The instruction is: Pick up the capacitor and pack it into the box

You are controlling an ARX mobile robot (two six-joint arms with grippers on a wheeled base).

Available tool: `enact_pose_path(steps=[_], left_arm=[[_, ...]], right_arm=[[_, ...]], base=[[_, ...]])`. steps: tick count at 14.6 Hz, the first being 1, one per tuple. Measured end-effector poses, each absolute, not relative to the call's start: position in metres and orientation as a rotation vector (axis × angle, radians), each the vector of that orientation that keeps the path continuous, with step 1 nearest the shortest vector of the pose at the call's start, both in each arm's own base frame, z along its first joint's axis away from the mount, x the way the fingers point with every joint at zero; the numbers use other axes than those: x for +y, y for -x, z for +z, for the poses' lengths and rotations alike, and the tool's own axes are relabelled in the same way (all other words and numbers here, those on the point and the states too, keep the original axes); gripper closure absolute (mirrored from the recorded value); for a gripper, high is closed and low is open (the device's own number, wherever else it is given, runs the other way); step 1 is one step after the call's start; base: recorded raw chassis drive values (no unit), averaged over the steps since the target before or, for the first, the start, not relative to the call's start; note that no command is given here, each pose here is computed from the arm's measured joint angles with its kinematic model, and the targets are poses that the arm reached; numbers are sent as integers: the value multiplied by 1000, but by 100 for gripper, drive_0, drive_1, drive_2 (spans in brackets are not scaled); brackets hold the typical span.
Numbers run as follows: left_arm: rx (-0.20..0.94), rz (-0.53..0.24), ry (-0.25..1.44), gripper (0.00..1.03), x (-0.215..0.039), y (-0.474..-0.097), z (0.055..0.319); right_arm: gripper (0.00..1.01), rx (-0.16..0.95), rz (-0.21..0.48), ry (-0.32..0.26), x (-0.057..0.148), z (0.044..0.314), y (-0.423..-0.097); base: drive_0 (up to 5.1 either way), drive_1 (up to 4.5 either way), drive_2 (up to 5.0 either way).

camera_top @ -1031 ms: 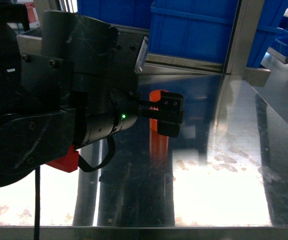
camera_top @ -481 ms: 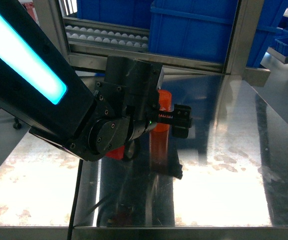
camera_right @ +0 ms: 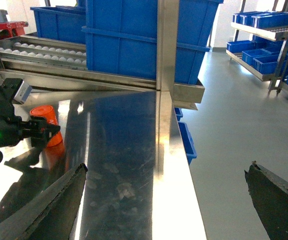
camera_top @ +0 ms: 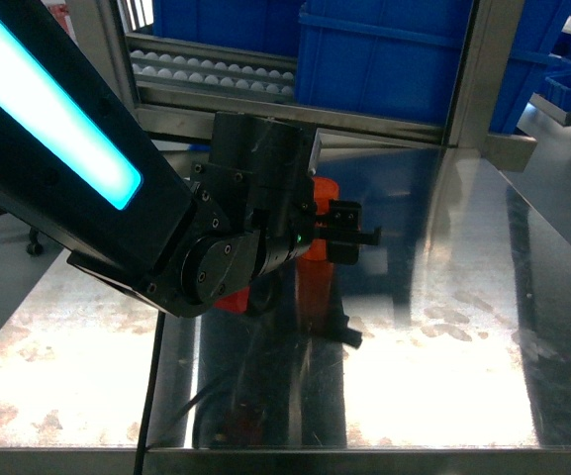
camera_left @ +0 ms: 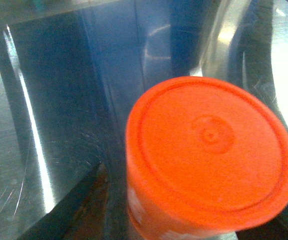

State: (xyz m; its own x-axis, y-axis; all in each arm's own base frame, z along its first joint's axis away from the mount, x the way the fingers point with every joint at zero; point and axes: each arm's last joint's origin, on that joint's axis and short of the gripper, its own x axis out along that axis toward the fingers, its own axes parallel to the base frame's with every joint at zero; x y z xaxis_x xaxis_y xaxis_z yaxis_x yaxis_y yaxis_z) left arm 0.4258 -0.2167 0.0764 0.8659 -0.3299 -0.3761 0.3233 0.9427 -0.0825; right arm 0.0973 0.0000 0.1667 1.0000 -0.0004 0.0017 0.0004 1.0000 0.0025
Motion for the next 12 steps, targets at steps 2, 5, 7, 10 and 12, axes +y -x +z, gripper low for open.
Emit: enact_pose_path(steps=[2,5,7,10,12], left_arm=[[396,-342,16,55,-218,-426,77],[410,-337,12,58,-216,-419,83],[402,-286,8,58,-197,-402,107],[213,-172,57,59,-146,-360,180],[148,-95,45,59,-111,-307,204]], right_arm=[[3,-2,0,-2,0,167,-97],[3,-2,0,-2,0,167,-97],[3,-2,0,-2,0,167,-97],[3,-2,0,-2,0,167,-97],[3,-2,0,-2,0,167,-97]], base=[[0,0,0],[0,0,0],[0,0,0],[0,0,0],[0,0,0]])
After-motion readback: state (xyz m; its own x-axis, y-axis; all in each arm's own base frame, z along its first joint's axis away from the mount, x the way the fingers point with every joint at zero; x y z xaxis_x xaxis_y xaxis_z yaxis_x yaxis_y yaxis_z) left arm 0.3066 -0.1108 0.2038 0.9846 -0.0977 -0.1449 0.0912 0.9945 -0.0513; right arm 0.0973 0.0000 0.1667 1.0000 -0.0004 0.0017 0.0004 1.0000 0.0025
